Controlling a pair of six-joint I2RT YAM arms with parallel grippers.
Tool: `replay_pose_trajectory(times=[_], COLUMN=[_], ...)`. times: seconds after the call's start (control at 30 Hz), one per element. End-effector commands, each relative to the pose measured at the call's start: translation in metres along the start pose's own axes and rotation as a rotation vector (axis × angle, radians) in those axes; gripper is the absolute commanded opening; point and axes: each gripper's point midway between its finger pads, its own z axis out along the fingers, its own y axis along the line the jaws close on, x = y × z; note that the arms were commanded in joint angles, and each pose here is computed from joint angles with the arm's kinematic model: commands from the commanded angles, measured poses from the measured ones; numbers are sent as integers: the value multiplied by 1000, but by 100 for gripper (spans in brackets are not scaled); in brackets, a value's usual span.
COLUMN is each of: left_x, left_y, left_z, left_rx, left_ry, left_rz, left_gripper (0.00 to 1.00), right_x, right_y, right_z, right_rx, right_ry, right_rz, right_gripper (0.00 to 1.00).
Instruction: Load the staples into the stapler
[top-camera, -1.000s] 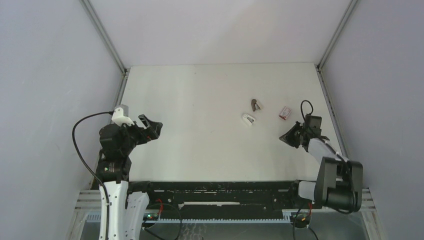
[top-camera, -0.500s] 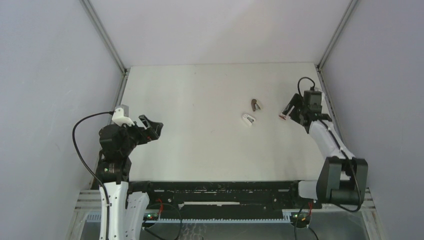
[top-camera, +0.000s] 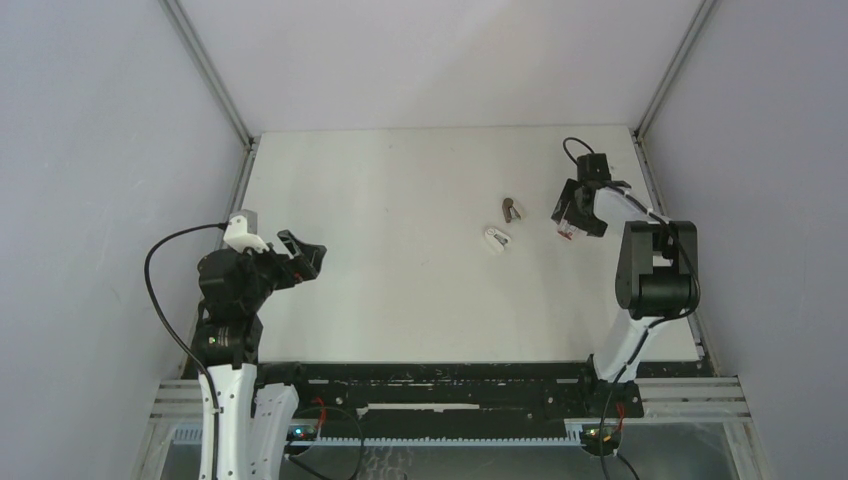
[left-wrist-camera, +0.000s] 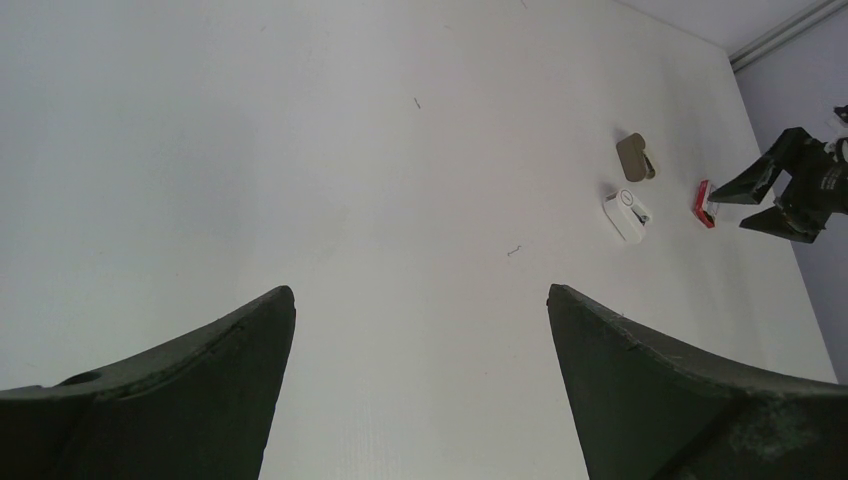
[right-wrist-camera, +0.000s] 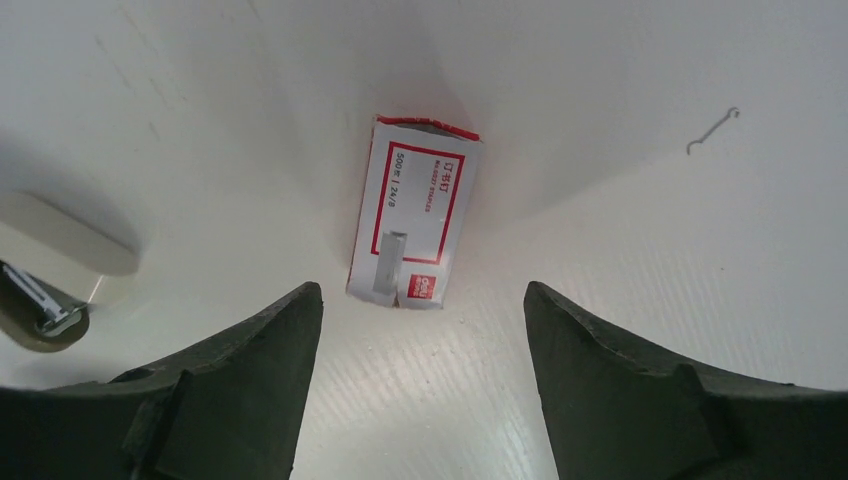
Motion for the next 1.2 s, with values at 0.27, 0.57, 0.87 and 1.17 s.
replay_pose_trajectory(times=[0.27, 0.57, 0.87, 1.17], left_x=[-4, -4, -3, -3], left_y=[-1, -1, -1, 0], left_z=[3, 3, 3, 4], left_rx=[24, 25, 24, 21], left_ry=[-24, -24, -23, -21], left_rz=[31, 32, 31, 32], left_gripper=[100, 100, 100, 100], right_x=[-11, -6, -10, -1], right_y=[9, 6, 12, 68], right_z=[20, 29, 18, -74], right_rx=[-32, -35, -62, -210], right_ry=[35, 59, 43, -105], right_rz=[25, 29, -16, -253], right_gripper=[66, 50, 36, 37])
